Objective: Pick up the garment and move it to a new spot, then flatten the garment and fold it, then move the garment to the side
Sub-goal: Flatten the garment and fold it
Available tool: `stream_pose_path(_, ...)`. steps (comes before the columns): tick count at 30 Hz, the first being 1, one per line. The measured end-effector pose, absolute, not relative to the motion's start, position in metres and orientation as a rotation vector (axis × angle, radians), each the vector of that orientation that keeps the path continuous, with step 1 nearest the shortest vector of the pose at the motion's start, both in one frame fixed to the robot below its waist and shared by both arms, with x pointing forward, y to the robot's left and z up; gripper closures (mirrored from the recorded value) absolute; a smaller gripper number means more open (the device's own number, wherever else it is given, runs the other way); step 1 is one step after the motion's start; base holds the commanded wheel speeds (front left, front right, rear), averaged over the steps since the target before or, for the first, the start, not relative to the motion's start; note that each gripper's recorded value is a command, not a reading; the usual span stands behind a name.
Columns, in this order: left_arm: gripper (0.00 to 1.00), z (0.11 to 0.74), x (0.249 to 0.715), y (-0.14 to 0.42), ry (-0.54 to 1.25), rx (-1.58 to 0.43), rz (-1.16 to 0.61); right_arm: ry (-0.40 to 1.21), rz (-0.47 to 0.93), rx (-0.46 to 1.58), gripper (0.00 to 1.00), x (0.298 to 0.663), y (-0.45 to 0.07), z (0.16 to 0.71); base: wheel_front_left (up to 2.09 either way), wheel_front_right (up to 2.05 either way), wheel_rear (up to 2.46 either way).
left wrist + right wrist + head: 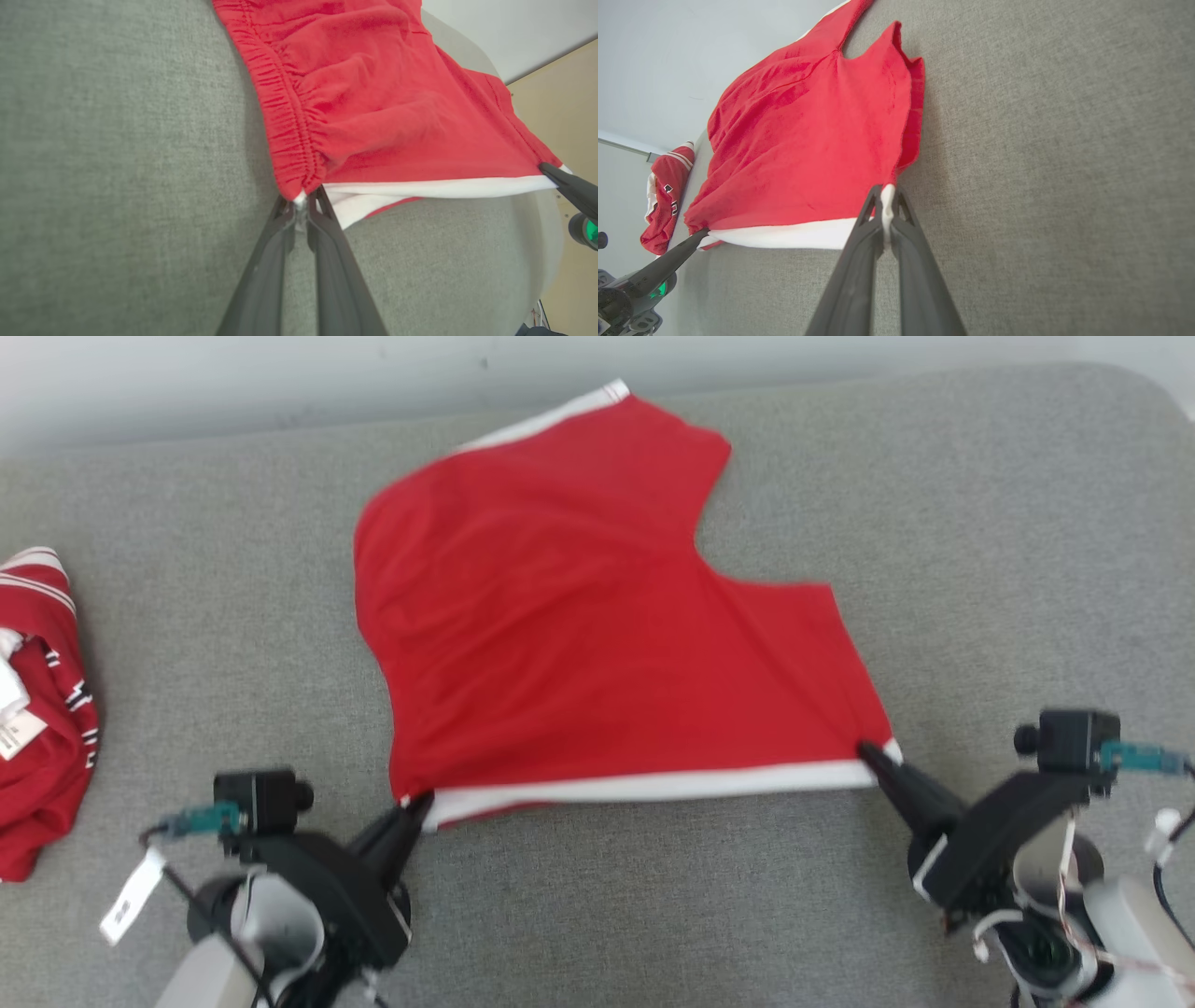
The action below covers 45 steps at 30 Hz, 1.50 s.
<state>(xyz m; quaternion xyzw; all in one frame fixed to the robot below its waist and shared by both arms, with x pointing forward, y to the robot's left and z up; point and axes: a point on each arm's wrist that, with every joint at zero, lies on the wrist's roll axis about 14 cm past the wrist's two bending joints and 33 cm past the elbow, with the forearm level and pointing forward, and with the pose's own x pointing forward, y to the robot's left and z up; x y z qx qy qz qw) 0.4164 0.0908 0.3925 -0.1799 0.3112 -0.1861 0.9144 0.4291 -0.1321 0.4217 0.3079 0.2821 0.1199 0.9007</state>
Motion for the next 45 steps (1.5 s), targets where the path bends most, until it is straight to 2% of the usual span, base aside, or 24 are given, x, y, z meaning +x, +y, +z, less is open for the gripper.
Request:
stream_pose_path(5,1.00,0.391,0.389,0.095,0.666,-0.382,-0.394,0.582,0.246,0.635,1.00,0.402,-0.136,0.425,0.00,0.00,0.00)
stream_pose_path(17,1.00,0.403,0.359,0.104,0.633,-0.370,-0.376,0.524,0.216,0.661,1.00,0.363,-0.138,0.443,0.00,0.00,0.00)
stream_pose_path(18,0.78,0.403,0.357,0.105,0.634,-0.369,-0.369,0.527,0.220,0.657,1.00,0.360,-0.137,0.443,0.00,0.00,0.00)
stream_pose_path(19,0.34,0.403,0.356,0.105,0.636,-0.367,-0.365,0.528,0.218,0.655,1.00,0.358,-0.137,0.443,0.00,0.00,0.00)
stream_pose_path(20,0.00,0.404,0.356,0.106,0.635,-0.362,-0.360,0.530,0.210,0.647,0.00,0.357,-0.138,0.443,0.00,0.00,0.00)
stream_pose_path(31,0.00,0.408,0.355,0.124,0.626,-0.306,-0.275,0.537,0.124,0.447,0.00,0.354,-0.168,0.437,0.00,0.00,0.00)
stream_pose_path(39,0.00,0.486,0.389,0.120,0.254,-0.374,-0.227,0.237,0.008,0.447,0.00,0.378,-0.192,0.489,0.00,0.00,0.00)
stream_pose_path(43,0.00,0.529,0.399,0.118,0.044,-0.311,-0.213,0.110,-0.017,0.392,0.00,0.381,-0.195,0.510,0.00,0.00,0.00)
stream_pose_path(45,0.00,0.535,0.397,0.120,-0.002,-0.274,-0.203,0.071,-0.022,0.362,0.00,0.383,-0.195,0.516,0.00,0.00,0.00)
